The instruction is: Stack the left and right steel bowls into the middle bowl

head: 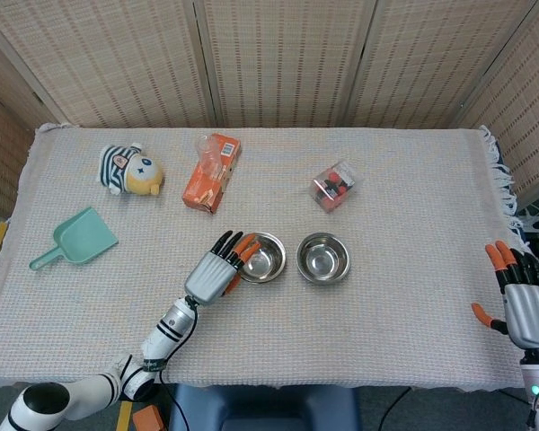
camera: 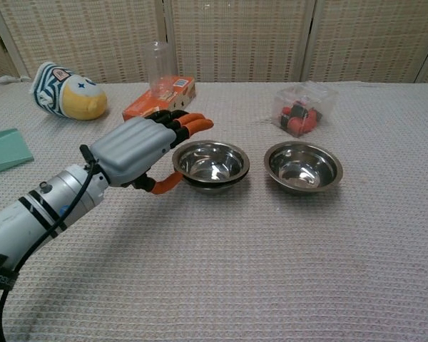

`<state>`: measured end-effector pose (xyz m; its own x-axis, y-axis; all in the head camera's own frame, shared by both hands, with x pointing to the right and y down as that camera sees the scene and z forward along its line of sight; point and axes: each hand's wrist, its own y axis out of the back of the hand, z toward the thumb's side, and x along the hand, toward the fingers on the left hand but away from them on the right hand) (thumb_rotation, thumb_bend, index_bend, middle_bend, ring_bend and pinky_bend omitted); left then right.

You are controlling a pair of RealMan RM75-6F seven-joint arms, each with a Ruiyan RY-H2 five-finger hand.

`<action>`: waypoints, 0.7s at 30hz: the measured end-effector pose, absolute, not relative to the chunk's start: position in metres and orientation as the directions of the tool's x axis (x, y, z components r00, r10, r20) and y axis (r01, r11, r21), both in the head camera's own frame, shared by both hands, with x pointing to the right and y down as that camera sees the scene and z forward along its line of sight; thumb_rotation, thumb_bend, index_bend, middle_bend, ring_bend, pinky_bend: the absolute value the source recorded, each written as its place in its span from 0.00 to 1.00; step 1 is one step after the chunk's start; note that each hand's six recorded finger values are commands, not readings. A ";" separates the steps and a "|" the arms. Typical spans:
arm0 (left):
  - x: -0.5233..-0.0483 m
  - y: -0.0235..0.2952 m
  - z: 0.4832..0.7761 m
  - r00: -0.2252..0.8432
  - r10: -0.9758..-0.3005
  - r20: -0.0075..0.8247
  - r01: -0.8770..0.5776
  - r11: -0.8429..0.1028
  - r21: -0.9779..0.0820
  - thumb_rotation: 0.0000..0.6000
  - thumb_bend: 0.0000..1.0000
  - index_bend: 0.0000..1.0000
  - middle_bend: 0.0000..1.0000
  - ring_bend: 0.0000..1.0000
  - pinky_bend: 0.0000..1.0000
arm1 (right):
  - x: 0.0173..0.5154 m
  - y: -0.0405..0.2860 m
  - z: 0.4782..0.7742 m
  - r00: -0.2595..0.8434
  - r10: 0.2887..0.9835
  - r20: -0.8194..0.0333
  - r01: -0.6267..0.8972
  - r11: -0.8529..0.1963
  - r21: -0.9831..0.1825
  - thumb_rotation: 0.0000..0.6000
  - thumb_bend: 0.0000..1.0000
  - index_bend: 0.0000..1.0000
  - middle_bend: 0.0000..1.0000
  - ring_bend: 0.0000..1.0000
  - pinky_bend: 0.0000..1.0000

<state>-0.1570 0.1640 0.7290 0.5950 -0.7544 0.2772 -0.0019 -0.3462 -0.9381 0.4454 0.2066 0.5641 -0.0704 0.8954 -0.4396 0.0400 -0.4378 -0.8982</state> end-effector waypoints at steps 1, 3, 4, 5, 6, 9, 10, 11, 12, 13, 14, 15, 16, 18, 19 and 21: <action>-0.159 0.164 0.727 0.597 -0.749 0.287 -0.005 -0.361 -0.933 1.00 0.43 0.00 0.00 0.00 0.09 | 0.444 0.207 0.566 -0.069 0.893 -0.445 0.035 -0.443 -0.896 1.00 0.10 0.00 0.00 0.00 0.00; -0.163 0.165 0.720 0.600 -0.735 0.316 -0.012 -0.403 -0.915 1.00 0.43 0.00 0.00 0.00 0.09 | 0.443 0.207 0.570 -0.066 0.889 -0.452 0.028 -0.452 -0.892 1.00 0.10 0.00 0.00 0.00 0.00; -0.166 0.166 0.717 0.600 -0.728 0.331 -0.013 -0.422 -0.906 1.00 0.43 0.00 0.00 0.00 0.09 | 0.441 0.207 0.572 -0.064 0.887 -0.458 0.022 -0.458 -0.889 1.00 0.10 0.00 0.00 0.00 0.00; -0.170 0.166 0.713 0.600 -0.719 0.351 -0.012 -0.447 -0.894 1.00 0.43 0.00 0.00 0.00 0.09 | 0.440 0.208 0.574 -0.062 0.885 -0.462 0.018 -0.462 -0.887 1.00 0.10 0.00 0.00 0.00 0.00; -0.173 0.166 0.710 0.598 -0.713 0.367 -0.008 -0.463 -0.886 1.00 0.43 0.00 0.00 0.00 0.09 | 0.439 0.208 0.576 -0.059 0.883 -0.466 0.013 -0.466 -0.885 1.00 0.10 0.00 0.00 0.00 0.00; -0.194 0.163 0.698 0.579 -0.704 0.412 0.027 -0.488 -0.872 1.00 0.43 0.00 0.00 0.00 0.09 | 0.433 0.208 0.582 -0.044 0.878 -0.476 0.008 -0.476 -0.879 1.00 0.10 0.00 0.00 0.00 0.00; -0.202 0.162 0.695 0.569 -0.706 0.421 0.042 -0.486 -0.873 1.00 0.43 0.00 0.00 0.00 0.09 | 0.431 0.208 0.585 -0.036 0.877 -0.480 0.008 -0.480 -0.877 1.00 0.10 0.00 0.00 0.00 0.00; -0.215 0.160 0.692 0.554 -0.712 0.432 0.063 -0.482 -0.874 1.00 0.43 0.00 0.00 0.00 0.09 | 0.429 0.207 0.588 -0.029 0.875 -0.484 0.009 -0.484 -0.875 1.00 0.10 0.00 0.00 0.00 0.00; -0.225 0.160 0.689 0.540 -0.719 0.438 0.076 -0.477 -0.876 1.00 0.43 0.00 0.00 0.00 0.09 | 0.427 0.205 0.590 -0.021 0.873 -0.487 0.010 -0.487 -0.873 1.00 0.10 0.00 0.00 0.00 0.00; -0.237 0.159 0.686 0.523 -0.728 0.443 0.088 -0.471 -0.878 1.00 0.42 0.00 0.00 0.00 0.09 | 0.422 0.202 0.595 -0.006 0.872 -0.490 0.010 -0.490 -0.872 1.00 0.10 0.00 0.00 0.00 0.00; -0.254 0.158 0.682 0.496 -0.744 0.447 0.100 -0.463 -0.881 1.00 0.42 0.00 0.00 0.00 0.09 | 0.419 0.198 0.598 0.007 0.871 -0.491 0.009 -0.492 -0.871 1.00 0.10 0.00 0.00 0.00 0.00; -0.267 0.158 0.679 0.473 -0.758 0.449 0.106 -0.457 -0.883 1.00 0.42 0.00 0.00 0.00 0.09 | 0.414 0.194 0.602 0.022 0.870 -0.492 0.006 -0.493 -0.870 1.00 0.10 0.00 0.00 0.00 0.00; -0.280 0.159 0.676 0.449 -0.773 0.449 0.108 -0.452 -0.885 1.00 0.42 0.00 0.00 0.00 0.09 | 0.408 0.188 0.608 0.046 0.868 -0.494 -0.002 -0.494 -0.869 1.00 0.10 0.00 0.00 0.00 0.00; -0.309 0.162 0.671 0.391 -0.805 0.446 0.092 -0.448 -0.889 1.00 0.42 0.00 0.00 0.00 0.08 | 0.396 0.177 0.618 0.085 0.863 -0.498 -0.021 -0.498 -0.867 1.00 0.10 0.05 0.00 0.00 0.00; -0.318 0.164 0.669 0.370 -0.816 0.444 0.077 -0.449 -0.890 1.00 0.42 0.00 0.00 0.00 0.08 | 0.386 0.170 0.625 0.115 0.859 -0.499 -0.037 -0.498 -0.866 1.00 0.10 0.09 0.00 0.00 0.00; -0.340 0.165 0.668 0.321 -0.840 0.438 0.038 -0.450 -0.892 1.00 0.42 0.00 0.00 0.00 0.08 | 0.370 0.160 0.637 0.164 0.851 -0.499 -0.061 -0.496 -0.866 1.00 0.10 0.16 0.00 0.00 0.00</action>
<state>-0.3400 0.1645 0.6682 0.3207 -0.8401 0.4375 0.0382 -0.4501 -0.8922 0.3695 0.1603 0.6367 0.1645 0.8508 -0.4991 -0.0614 -0.4961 -0.8661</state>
